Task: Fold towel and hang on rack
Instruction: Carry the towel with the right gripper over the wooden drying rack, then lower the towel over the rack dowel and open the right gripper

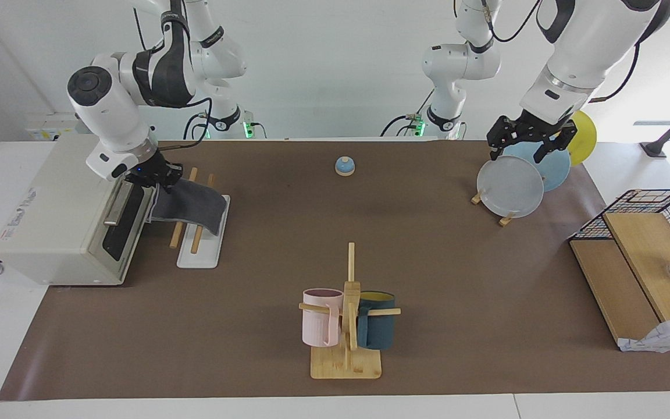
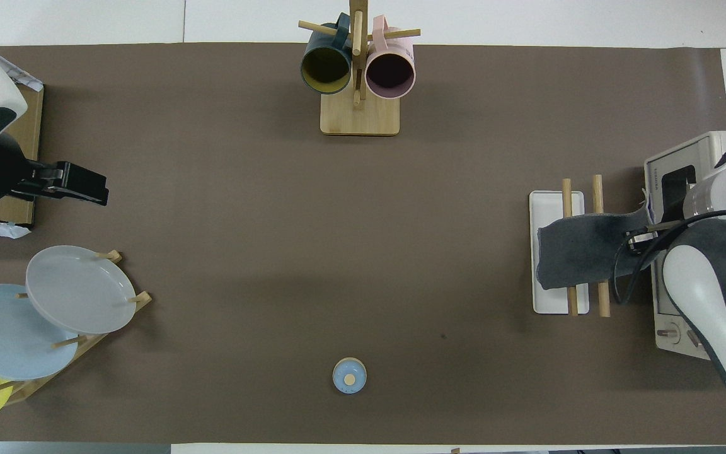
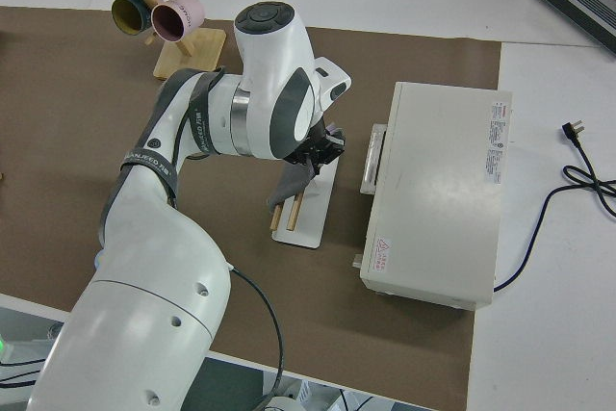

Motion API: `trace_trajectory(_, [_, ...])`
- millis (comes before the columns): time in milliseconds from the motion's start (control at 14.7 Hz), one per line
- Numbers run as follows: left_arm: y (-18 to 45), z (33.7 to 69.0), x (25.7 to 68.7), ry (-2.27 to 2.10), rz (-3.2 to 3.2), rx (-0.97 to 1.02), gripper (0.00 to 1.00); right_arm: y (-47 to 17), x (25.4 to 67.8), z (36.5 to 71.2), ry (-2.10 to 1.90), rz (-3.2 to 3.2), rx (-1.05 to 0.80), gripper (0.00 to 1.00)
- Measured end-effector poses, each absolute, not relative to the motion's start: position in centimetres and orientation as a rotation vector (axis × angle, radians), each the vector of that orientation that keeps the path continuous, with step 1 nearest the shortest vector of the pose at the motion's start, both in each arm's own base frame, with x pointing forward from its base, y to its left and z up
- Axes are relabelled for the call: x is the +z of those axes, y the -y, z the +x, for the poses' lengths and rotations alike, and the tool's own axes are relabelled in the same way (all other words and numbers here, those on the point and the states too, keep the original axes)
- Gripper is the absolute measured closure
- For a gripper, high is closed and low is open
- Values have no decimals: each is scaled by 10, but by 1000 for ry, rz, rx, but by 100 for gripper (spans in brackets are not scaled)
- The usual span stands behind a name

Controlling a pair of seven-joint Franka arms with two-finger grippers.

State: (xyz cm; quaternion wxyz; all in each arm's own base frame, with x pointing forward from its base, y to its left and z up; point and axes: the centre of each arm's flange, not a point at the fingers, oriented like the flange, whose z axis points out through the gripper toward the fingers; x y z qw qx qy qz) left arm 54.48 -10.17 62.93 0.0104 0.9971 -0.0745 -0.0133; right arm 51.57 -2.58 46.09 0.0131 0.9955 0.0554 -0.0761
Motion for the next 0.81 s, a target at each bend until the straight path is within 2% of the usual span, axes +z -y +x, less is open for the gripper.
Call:
trace_trajectory(204, [98,546,630,222,3112,-30,0,26,462,516,-172,3102,-229,56])
trace_trajectory(271, [97,546,630,220,3112,-30,0,26,464,516,-171,3102,-224,41])
trace_trajectory(543, [93,547,630,208,3113,-31,0,25,483,520,-172,3101,-162,1])
trace_trajectory(814, [92,547,630,206,3113,-31,0,25,527,529,-168,3099,-91,0])
